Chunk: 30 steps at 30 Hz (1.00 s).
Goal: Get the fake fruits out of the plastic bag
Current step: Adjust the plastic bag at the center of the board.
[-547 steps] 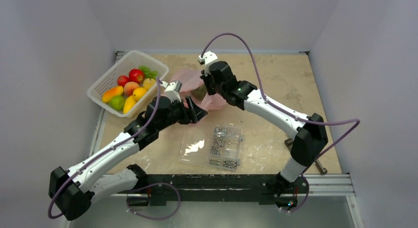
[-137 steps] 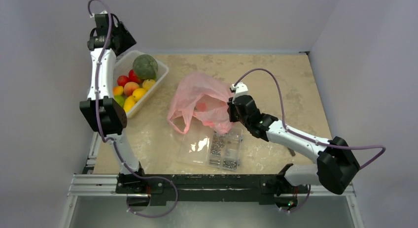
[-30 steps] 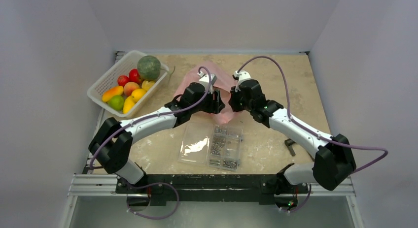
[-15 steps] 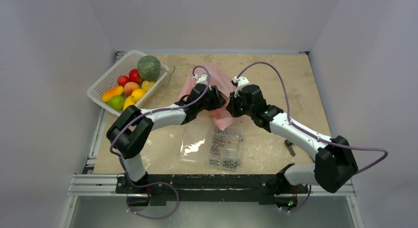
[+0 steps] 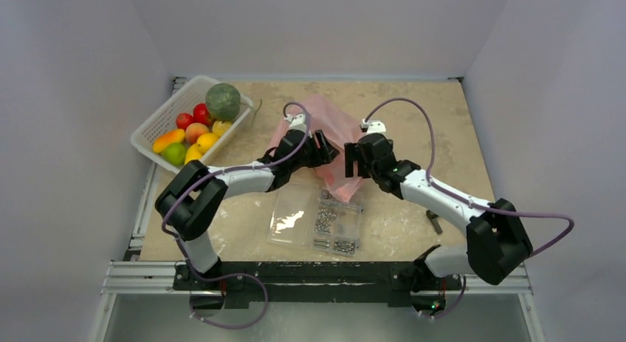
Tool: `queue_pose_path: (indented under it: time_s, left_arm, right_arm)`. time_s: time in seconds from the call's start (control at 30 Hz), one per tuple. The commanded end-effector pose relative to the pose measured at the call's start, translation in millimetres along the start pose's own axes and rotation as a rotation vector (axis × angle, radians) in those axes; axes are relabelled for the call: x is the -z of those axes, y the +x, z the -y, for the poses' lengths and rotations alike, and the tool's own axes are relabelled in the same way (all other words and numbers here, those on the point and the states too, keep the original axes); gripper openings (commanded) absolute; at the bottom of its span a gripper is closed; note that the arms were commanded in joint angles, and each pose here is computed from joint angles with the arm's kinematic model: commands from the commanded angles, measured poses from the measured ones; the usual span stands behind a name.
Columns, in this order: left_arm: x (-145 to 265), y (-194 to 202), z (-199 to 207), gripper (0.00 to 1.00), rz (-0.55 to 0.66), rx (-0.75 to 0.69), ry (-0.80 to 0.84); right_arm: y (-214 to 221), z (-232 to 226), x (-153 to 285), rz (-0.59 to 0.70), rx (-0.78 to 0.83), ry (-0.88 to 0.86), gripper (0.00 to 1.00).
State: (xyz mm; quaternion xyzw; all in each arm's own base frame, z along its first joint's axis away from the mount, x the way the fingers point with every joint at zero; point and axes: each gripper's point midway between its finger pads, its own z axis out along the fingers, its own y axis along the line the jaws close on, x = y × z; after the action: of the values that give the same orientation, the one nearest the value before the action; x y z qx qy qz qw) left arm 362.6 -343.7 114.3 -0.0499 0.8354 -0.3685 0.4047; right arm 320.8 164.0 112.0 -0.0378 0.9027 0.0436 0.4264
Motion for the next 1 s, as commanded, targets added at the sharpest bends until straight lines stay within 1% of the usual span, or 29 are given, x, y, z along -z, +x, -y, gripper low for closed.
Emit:
queue_pose_path:
  time_s: [0.0,0.07,0.1,0.17,0.3,0.4,0.47,0.53,0.6,0.73,0.83,0.87,0.97]
  left_arm:
    - [10,-8,16,0.57,0.033,0.004,0.071]
    - [17,-3,10,0.61,0.015,-0.004,0.050]
    - [21,-2,9,0.63,0.012,-0.008,0.048]
    - [29,-2,7,0.66,0.011,-0.022,0.039]
    - [39,-9,13,0.66,0.006,-0.056,0.041]
    - [45,-15,19,0.67,0.012,-0.072,0.045]
    - [49,-17,19,0.68,0.007,-0.089,0.040]
    - [52,-19,21,0.69,0.009,-0.104,0.042]
    - [53,-22,23,0.69,0.007,-0.115,0.040]
    - [52,-21,30,0.69,-0.004,-0.108,0.069]
    - [50,-17,29,0.69,-0.014,-0.102,0.071]
    - [50,-16,28,0.69,-0.018,-0.101,0.071]
    - [51,-15,26,0.70,-0.015,-0.098,0.069]
  right_arm:
    - [-35,-18,4,0.123,-0.085,-0.076,0.91]
    - [-46,-33,11,0.188,-0.140,-0.180,0.98]
    - [-51,-34,11,0.211,-0.157,-0.183,0.99]
    - [-58,-33,8,0.216,-0.166,-0.163,0.99]
    - [-67,-39,0,0.199,-0.209,-0.148,0.99]
    - [-71,-46,7,0.196,-0.243,-0.187,0.99]
    - [-72,-48,13,0.198,-0.295,-0.207,0.99]
    - [-65,-36,14,0.161,-0.360,-0.135,0.99]
    - [-62,-26,10,0.170,-0.380,-0.076,0.99]
    - [-49,0,-18,0.187,-0.392,0.107,0.99]
    - [-65,-3,-26,0.230,-0.357,0.109,0.99]
    - [-72,-16,-26,0.238,-0.348,0.040,0.99]
    - [-81,-26,-22,0.238,-0.361,-0.009,0.99]
